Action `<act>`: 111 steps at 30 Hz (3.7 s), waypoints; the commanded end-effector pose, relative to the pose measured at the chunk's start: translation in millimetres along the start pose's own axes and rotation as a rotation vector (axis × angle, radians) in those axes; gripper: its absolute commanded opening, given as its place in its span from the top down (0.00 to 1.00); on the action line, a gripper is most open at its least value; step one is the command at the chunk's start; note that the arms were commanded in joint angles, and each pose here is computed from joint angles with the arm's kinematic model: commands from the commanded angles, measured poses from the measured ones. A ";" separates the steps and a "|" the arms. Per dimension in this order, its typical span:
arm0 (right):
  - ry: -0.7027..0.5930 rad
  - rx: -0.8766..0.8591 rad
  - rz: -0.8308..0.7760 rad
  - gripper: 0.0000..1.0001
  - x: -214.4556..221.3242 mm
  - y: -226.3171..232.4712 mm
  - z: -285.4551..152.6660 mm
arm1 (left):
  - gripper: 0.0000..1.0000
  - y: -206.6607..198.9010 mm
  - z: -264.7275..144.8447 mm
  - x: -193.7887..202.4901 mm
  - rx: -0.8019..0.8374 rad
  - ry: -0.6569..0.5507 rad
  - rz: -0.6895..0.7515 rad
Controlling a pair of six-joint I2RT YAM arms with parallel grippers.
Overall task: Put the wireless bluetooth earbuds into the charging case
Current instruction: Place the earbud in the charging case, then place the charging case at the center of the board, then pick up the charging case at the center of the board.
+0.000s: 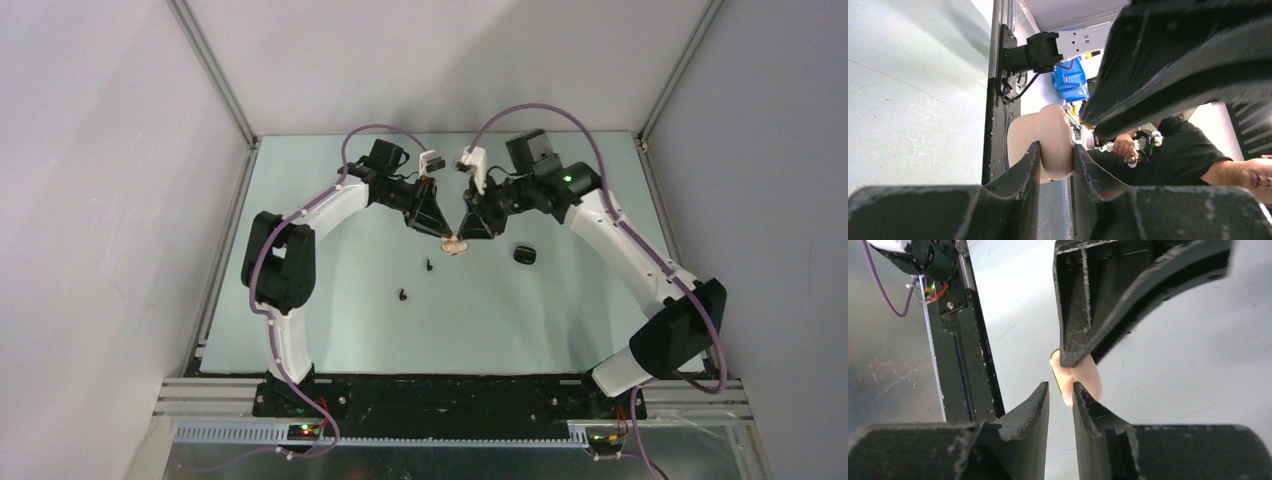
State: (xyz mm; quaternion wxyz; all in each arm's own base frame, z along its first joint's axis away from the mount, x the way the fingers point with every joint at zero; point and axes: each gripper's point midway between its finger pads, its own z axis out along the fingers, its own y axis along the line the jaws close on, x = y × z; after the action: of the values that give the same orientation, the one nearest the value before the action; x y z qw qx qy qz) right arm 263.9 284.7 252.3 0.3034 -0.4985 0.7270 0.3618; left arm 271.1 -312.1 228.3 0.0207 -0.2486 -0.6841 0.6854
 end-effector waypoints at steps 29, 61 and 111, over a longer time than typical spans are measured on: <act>-0.147 0.294 0.460 0.42 78.6 -70.8 -80.9 | 1.00 178.2 -172.6 -6.8 -0.452 -0.378 -0.228; -0.014 0.394 0.367 0.41 125.7 -112.1 -76.6 | 0.16 117.7 -289.4 -60.6 -1.317 -0.298 0.294; 0.484 0.306 -0.125 0.72 230.4 -182.5 -15.6 | 0.18 -7.1 -123.8 -40.3 -0.663 -0.569 0.411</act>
State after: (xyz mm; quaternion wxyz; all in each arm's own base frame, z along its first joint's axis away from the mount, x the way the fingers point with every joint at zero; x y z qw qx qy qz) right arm 349.2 102.6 20.7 0.1851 -0.5494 0.8079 0.1062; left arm 341.9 -205.5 237.8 -0.3657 -0.1409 -0.7997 0.4549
